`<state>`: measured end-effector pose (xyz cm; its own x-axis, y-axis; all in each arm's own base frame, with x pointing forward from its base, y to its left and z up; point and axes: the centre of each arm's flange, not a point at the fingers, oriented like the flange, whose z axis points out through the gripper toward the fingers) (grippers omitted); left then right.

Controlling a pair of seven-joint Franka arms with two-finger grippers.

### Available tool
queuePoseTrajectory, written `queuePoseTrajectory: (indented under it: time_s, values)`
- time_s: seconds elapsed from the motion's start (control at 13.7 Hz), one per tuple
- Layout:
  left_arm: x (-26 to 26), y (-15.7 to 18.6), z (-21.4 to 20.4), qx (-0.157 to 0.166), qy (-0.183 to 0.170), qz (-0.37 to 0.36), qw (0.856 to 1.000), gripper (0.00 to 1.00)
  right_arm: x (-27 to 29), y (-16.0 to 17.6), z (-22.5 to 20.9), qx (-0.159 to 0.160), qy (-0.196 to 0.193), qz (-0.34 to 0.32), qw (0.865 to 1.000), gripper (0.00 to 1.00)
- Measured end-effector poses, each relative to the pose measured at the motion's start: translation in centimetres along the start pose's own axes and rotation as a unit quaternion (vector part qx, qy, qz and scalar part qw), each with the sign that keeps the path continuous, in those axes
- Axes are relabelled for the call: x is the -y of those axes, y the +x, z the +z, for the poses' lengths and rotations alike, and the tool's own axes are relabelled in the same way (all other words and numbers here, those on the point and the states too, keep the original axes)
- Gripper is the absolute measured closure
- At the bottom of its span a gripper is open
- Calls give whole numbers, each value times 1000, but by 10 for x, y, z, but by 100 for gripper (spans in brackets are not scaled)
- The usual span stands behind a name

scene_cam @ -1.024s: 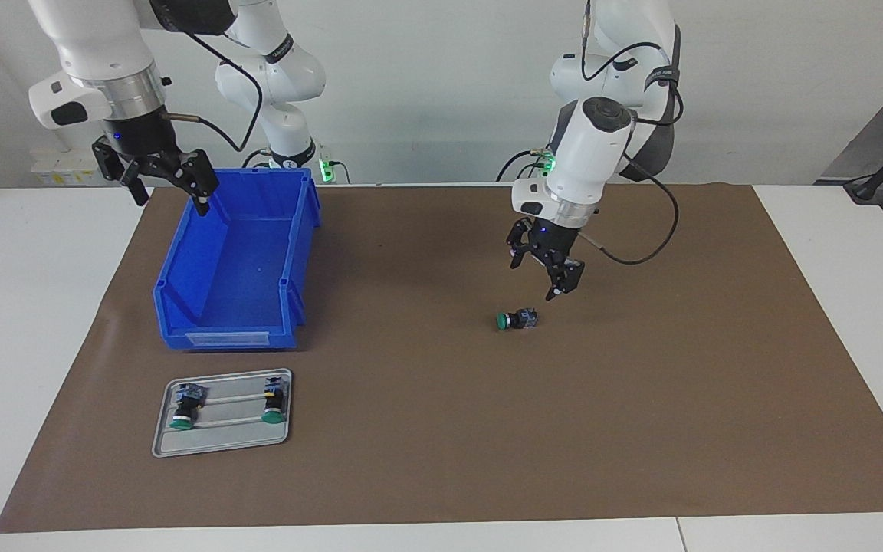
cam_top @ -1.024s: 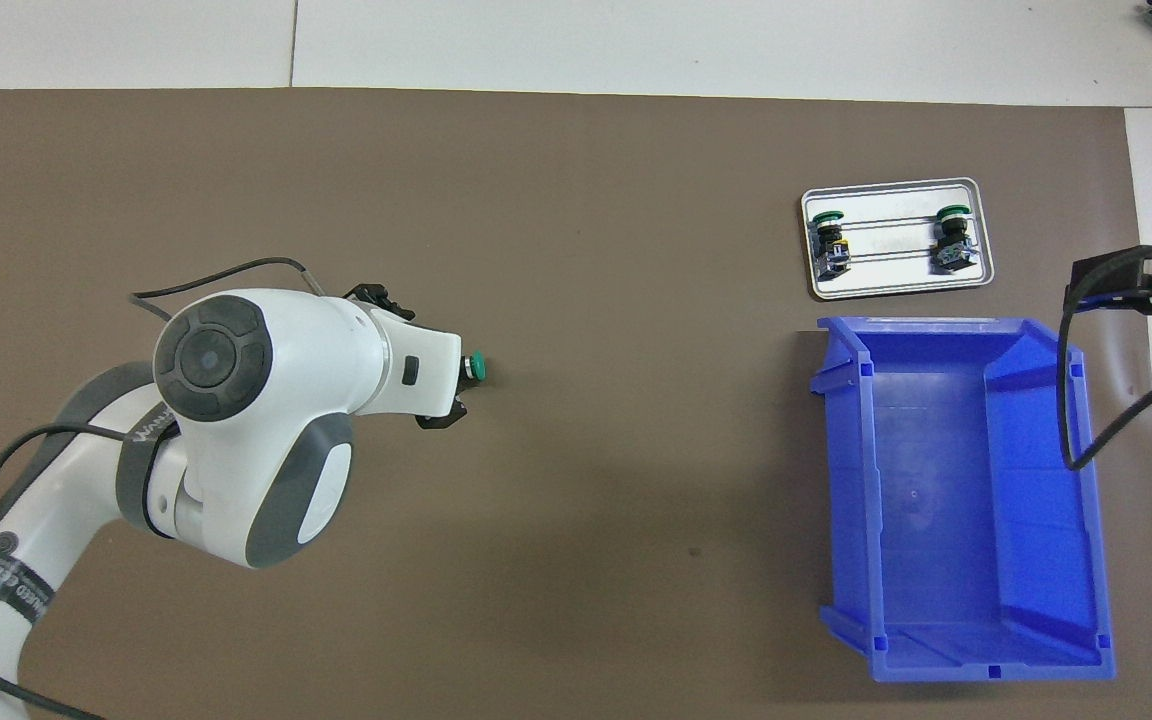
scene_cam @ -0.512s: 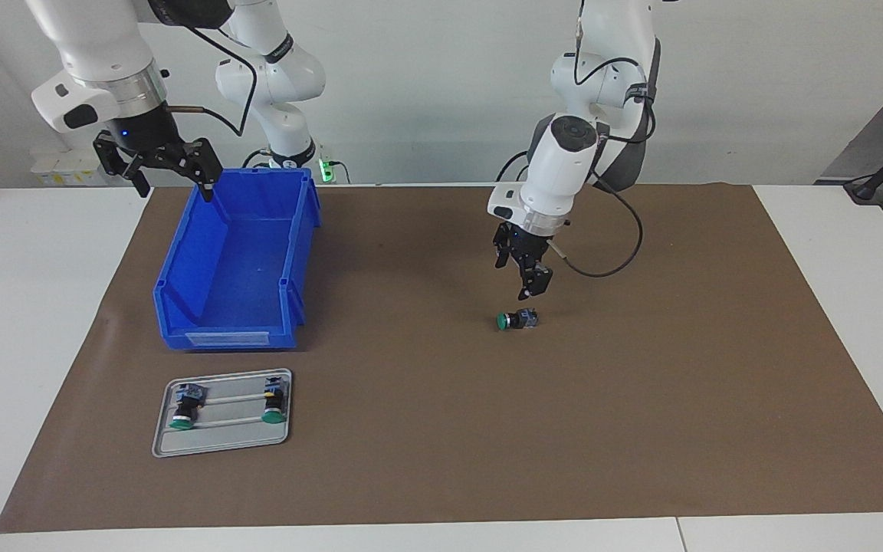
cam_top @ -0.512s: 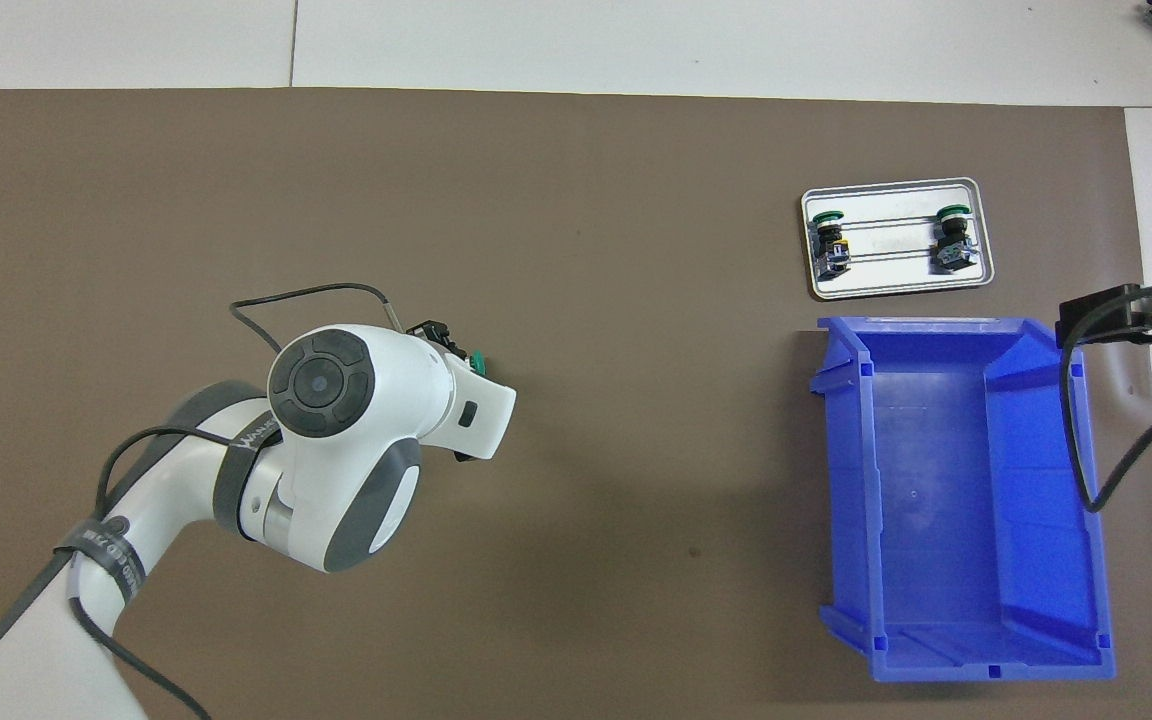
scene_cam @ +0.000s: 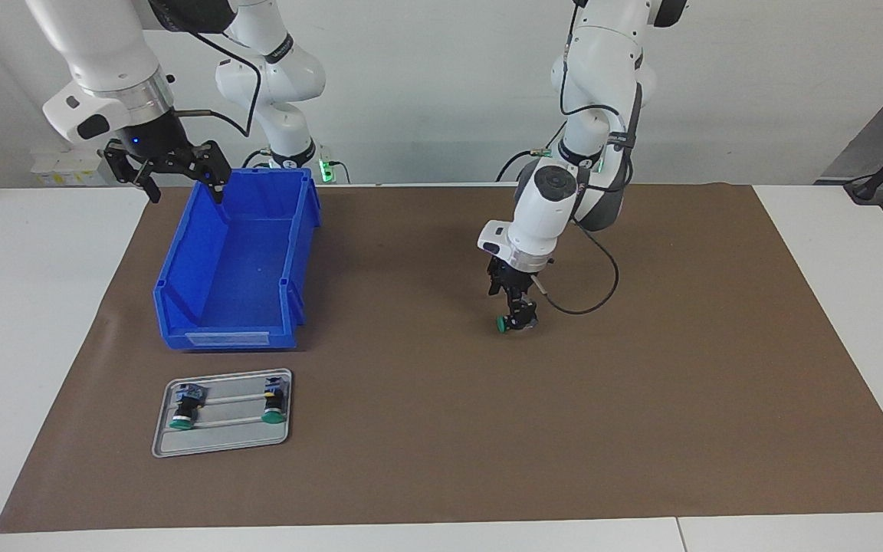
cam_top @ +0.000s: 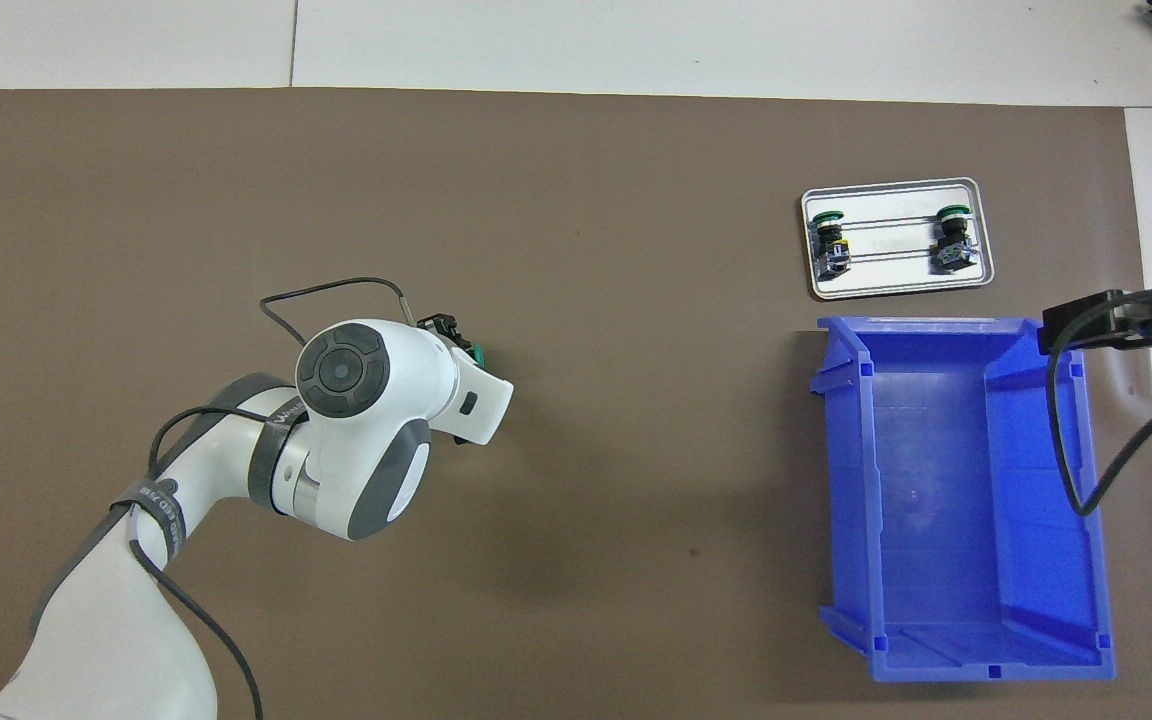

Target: Place and press button with both arms

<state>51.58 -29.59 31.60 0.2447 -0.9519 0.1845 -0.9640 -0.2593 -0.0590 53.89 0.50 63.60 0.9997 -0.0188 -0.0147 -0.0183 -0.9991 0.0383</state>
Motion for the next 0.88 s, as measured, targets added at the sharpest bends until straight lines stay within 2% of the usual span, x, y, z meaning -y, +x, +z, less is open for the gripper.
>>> queuePoseTrajectory:
  time_s: [0.59,0.88]
  values:
    - [13,-10,-2,-4,10,-2,1000,9,-15,-1,6,6,0,14,1000,0]
    - [13,-9,14,-9,14,0,1000,9,-23,-2,6,6,0,21,1000,0]
